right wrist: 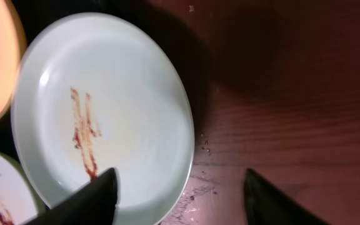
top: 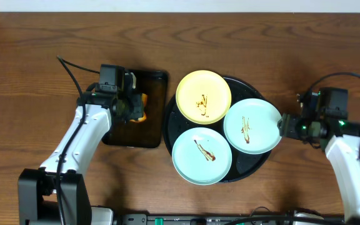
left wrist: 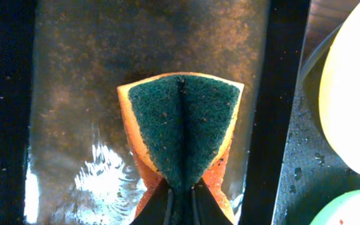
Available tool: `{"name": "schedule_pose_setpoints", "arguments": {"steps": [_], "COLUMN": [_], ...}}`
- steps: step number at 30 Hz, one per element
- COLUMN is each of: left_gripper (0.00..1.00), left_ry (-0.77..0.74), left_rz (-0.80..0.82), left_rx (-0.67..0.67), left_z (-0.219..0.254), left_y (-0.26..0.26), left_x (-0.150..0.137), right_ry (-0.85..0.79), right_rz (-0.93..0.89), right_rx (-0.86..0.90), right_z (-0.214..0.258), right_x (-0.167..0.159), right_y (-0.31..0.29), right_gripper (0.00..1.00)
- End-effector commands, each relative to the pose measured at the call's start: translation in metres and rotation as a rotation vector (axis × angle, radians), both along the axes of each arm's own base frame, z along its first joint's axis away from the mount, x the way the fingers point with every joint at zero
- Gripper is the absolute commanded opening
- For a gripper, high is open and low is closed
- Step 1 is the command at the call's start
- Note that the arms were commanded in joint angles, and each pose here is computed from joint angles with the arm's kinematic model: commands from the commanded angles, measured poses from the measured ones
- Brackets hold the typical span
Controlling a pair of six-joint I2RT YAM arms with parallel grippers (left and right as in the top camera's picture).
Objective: Clean dirty plates on tray and stack at the side
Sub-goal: 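Grip the right light-blue plate rim with the right gripper, tilting it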
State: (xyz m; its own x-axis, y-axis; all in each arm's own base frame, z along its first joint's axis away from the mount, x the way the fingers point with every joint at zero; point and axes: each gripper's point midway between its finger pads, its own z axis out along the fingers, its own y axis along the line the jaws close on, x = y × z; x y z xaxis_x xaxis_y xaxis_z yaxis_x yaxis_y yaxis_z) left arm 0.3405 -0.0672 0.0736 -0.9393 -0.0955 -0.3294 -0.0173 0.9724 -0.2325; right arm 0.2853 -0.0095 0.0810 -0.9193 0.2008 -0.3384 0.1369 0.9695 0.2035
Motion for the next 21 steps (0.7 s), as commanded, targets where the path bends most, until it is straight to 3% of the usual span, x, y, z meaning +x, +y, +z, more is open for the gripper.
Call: {"name": "schedule_pose_setpoints", "arguments": {"steps": [1, 3, 15, 21], "left_gripper": [0.07, 0.07, 0.07, 0.08], "left_ry": [-0.015, -0.015, -0.015, -0.014], "left_rz": [-0.003, -0.003, -0.003, -0.003], "left_rx": [-0.02, -0.02, -0.021, -0.02], "left_z": [0.007, 0.007, 0.007, 0.007], "left_y": [-0.005, -0.005, -0.005, -0.005], "left_x": [0.003, 0.003, 0.003, 0.003], "right_ry": [0.028, 0.054, 0.096, 0.108], "right_rz": [0.016, 0.015, 0.022, 0.021], "right_rx": [0.033, 0.037, 0.066, 0.068], "right_z": [-0.009, -0.018, -0.044, -0.049], "right_x": [0.005, 0.005, 0.014, 0.015], "right_y": [0.003, 0.003, 0.006, 0.006], "right_gripper": [0.48, 0.44, 0.4, 0.22]}}
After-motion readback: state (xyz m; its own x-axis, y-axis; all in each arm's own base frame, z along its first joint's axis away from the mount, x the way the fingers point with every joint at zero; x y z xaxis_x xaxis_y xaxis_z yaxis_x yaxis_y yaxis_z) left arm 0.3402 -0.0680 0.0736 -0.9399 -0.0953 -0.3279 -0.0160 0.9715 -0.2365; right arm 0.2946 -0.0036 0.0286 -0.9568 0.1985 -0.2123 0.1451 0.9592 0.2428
